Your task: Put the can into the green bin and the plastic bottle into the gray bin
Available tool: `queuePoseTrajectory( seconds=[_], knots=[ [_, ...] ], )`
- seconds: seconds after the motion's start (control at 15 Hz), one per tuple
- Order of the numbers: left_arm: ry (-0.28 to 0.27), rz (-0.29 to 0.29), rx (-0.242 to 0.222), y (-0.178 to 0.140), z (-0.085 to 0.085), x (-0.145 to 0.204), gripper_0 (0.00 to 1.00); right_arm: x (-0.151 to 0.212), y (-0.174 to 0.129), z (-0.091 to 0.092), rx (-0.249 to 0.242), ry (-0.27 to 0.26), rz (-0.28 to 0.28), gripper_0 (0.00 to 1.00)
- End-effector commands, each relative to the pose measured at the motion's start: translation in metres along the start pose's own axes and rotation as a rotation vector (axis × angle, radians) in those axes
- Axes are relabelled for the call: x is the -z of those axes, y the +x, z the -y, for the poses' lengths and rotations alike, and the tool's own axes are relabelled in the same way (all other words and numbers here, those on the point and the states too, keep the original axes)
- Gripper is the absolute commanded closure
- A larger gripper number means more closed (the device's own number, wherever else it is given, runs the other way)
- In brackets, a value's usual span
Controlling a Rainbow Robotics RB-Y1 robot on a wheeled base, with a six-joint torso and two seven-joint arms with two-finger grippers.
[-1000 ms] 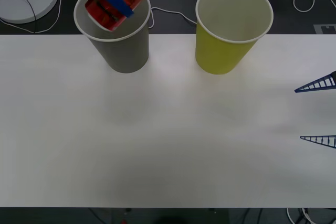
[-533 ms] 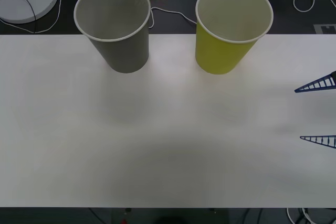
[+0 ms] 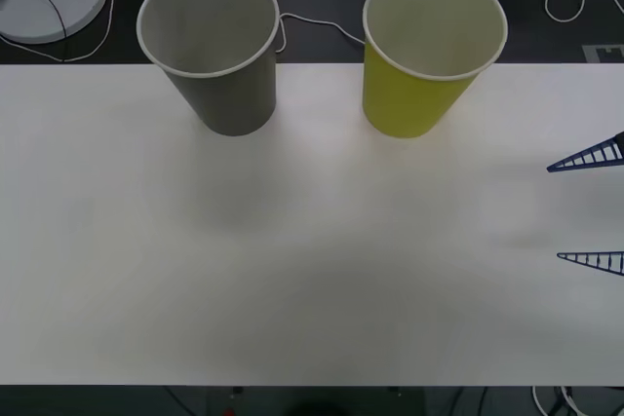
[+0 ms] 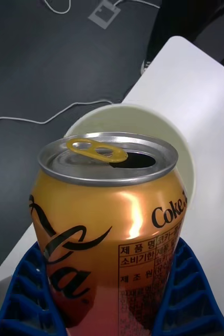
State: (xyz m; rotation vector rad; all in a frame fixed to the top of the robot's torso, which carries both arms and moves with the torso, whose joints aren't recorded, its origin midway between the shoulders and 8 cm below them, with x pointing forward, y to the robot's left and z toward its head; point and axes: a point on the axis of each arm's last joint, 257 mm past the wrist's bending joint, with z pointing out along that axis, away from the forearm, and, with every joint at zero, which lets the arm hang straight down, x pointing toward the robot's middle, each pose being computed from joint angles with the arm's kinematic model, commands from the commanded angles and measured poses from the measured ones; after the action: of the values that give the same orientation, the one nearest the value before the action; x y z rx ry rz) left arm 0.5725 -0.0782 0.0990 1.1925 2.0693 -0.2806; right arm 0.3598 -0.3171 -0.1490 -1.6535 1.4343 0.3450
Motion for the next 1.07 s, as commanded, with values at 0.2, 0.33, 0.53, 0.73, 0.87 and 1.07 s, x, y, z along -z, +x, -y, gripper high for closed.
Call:
queuePoseTrajectory(
  seconds=[0.2,0.33,0.53,0.73,0.87,1.07],
  knots=[
    [-0.019,0.085,0.030,-0.035,0.021,-0.038,1.00,0.000,0.000,0.000,0.000,0.000,0.000,0.00],
    [-0.021,0.099,0.036,-0.042,0.032,-0.049,1.00,0.000,0.000,0.000,0.000,0.000,0.000,0.00],
    [-0.048,0.095,0.031,-0.049,0.042,-0.057,1.00,0.000,0.000,0.000,0.000,0.000,0.000,0.00],
    [-0.051,0.102,0.042,-0.051,0.045,-0.064,1.00,0.000,0.000,0.000,0.000,0.000,0.000,0.00],
    [-0.055,0.105,0.050,-0.051,0.043,-0.065,1.00,0.000,0.000,0.000,0.000,0.000,0.000,0.00],
    [-0.056,0.103,0.046,-0.050,0.043,-0.065,0.99,0.000,0.000,0.000,0.000,0.000,0.000,0.00]
  ],
)
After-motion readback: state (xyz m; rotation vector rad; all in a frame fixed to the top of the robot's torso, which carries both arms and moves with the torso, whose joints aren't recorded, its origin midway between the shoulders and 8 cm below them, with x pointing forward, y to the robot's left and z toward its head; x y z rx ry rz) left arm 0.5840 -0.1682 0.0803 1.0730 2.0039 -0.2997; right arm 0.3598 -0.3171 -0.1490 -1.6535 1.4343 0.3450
